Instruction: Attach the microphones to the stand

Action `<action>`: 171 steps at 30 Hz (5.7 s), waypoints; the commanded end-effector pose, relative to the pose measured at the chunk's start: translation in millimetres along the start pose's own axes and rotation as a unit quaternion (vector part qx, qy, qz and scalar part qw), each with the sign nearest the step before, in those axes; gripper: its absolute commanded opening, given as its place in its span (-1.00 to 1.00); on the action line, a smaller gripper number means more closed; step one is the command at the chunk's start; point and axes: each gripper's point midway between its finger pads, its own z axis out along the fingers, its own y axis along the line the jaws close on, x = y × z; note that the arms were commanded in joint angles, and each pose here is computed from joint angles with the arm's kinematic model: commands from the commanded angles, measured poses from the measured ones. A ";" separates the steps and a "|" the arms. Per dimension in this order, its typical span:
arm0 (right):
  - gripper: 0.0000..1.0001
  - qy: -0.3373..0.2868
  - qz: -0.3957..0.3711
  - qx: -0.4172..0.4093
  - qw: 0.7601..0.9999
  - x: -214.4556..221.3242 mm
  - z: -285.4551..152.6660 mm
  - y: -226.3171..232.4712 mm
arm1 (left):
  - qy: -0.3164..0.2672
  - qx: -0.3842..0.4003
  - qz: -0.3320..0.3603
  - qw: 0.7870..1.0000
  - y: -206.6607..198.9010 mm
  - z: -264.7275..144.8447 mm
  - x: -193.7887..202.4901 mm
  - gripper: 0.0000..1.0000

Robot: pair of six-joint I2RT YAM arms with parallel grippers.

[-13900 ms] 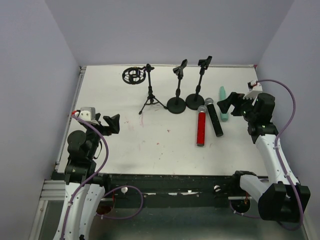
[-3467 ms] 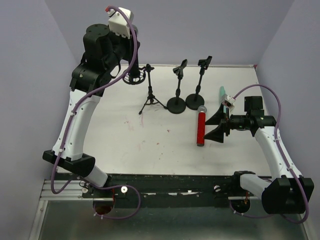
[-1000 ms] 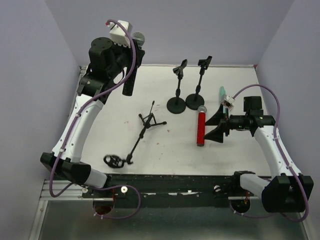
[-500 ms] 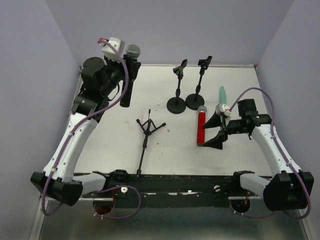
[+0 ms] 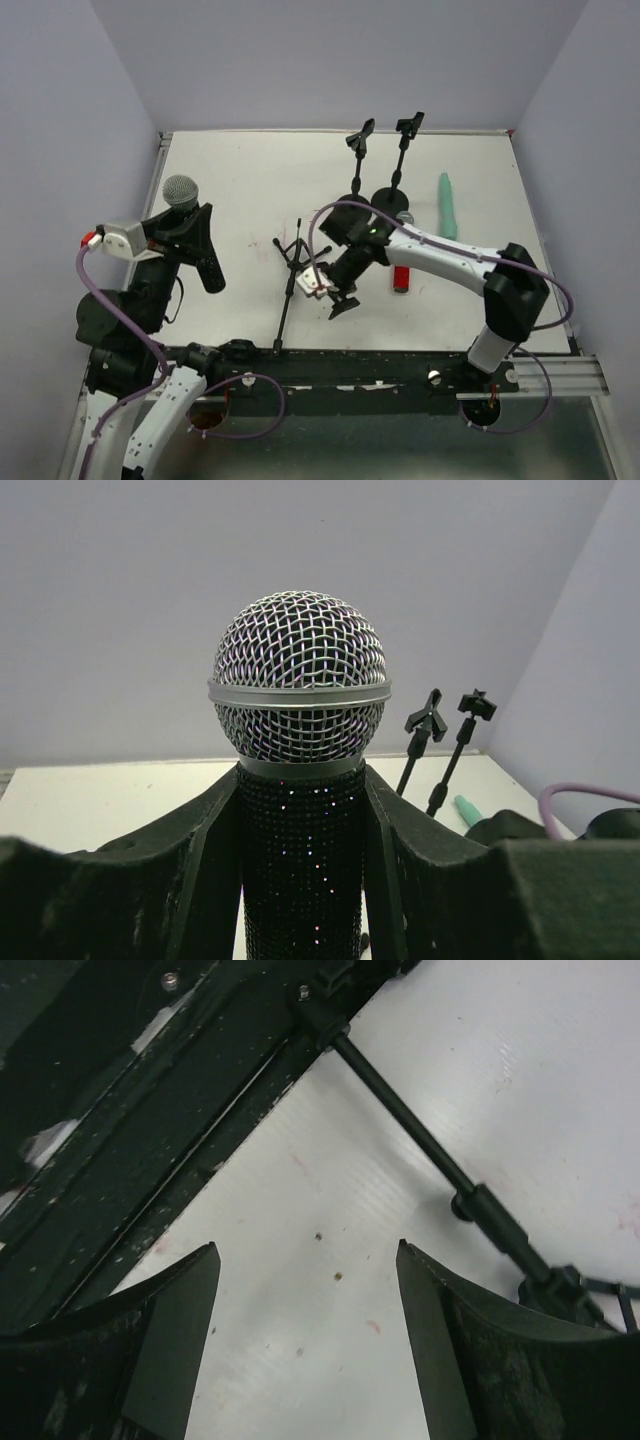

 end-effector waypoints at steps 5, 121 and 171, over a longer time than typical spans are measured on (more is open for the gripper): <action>0.50 0.095 -0.107 -0.032 0.989 4.8 85.2 -41.7 | 0.002 -0.097 -0.026 0.995 35.4 -68.9 14.7 -1.00; 0.38 -0.323 0.177 0.054 0.928 19.1 -73.7 -26.8 | -0.155 0.315 -0.098 0.931 -167.9 146.2 -70.0 -1.00; 0.45 -0.312 0.194 0.057 0.929 37.7 -72.5 -24.5 | -0.148 0.307 -0.104 0.934 -182.8 180.0 28.4 -1.00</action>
